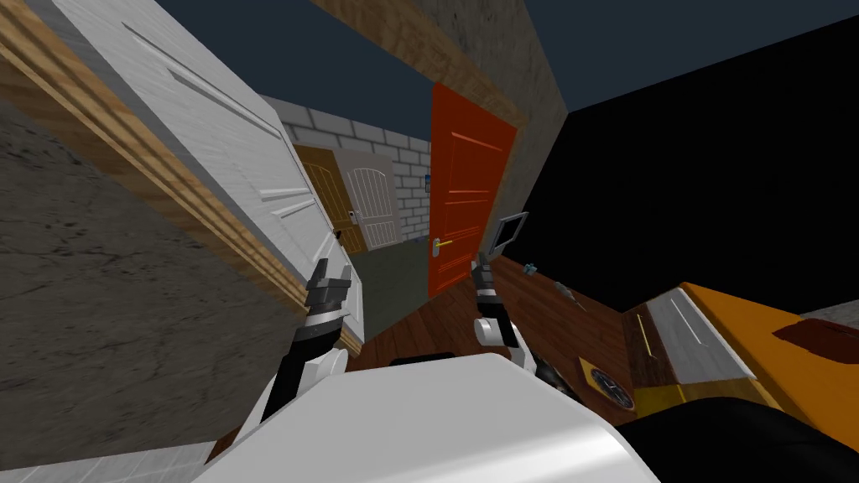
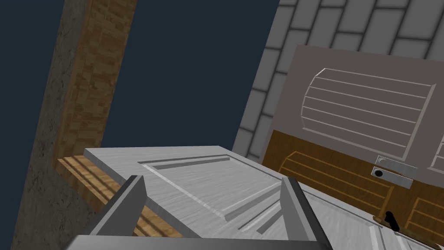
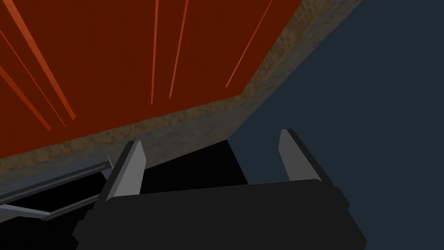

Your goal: Push the door open

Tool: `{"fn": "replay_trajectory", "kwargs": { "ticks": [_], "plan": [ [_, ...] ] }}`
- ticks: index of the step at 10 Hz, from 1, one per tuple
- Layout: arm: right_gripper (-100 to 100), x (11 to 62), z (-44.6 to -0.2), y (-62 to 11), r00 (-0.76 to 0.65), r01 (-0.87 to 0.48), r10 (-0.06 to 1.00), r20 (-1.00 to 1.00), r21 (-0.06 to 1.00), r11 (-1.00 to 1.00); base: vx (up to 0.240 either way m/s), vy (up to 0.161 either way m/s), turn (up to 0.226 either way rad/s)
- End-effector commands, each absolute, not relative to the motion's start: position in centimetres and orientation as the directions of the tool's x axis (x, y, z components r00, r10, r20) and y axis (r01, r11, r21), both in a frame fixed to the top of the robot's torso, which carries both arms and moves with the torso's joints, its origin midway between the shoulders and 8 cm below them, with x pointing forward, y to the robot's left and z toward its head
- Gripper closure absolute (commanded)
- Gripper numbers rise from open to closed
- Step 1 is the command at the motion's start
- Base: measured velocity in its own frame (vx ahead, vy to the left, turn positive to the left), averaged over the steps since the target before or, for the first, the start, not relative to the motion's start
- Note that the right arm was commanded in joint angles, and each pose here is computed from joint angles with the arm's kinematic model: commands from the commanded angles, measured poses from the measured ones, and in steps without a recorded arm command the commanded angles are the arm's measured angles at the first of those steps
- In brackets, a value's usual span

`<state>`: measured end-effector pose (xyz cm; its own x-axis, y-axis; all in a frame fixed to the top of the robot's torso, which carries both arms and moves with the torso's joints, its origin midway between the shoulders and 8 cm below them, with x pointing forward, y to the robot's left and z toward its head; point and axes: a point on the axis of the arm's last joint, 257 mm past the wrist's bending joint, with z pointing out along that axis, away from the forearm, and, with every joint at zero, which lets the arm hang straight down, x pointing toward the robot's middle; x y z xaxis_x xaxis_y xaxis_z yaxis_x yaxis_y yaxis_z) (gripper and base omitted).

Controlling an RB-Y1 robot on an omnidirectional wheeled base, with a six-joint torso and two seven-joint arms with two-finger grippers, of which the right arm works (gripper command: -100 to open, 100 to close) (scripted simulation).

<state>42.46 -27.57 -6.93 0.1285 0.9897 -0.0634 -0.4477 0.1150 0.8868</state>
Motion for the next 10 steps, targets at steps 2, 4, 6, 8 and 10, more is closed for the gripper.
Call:
{"fn": "replay_trajectory", "kwargs": {
  "ticks": [2, 4, 6, 8, 10],
  "plan": [
    [-100, 43.6, -8.7, -26.6, 0.098, -0.418, 0.993, -0.061, 0.903, 0.097, 0.06, -0.098, 0.078],
    [-100, 44.4, -10.1, -25.8, 0.075, -0.393, 0.995, -0.059, 0.916, 0.084, 0.068, -0.108, 0.078],
    [-100, 44.8, -10.8, -25.4, 0.063, -0.38, 0.996, -0.058, 0.922, 0.077, 0.054, -0.068, 0.04],
    [-100, 45.6, -12.3, -24.6, 0.039, -0.354, 0.998, -0.055, 0.933, 0.066, 0.062, -0.094, 0.095],
    [-100, 46.4, -13.8, -23.7, 0.016, -0.326, 0.999, -0.052, 0.944, 0.054, 0.088, -0.101, 0.078]
  ]
}}
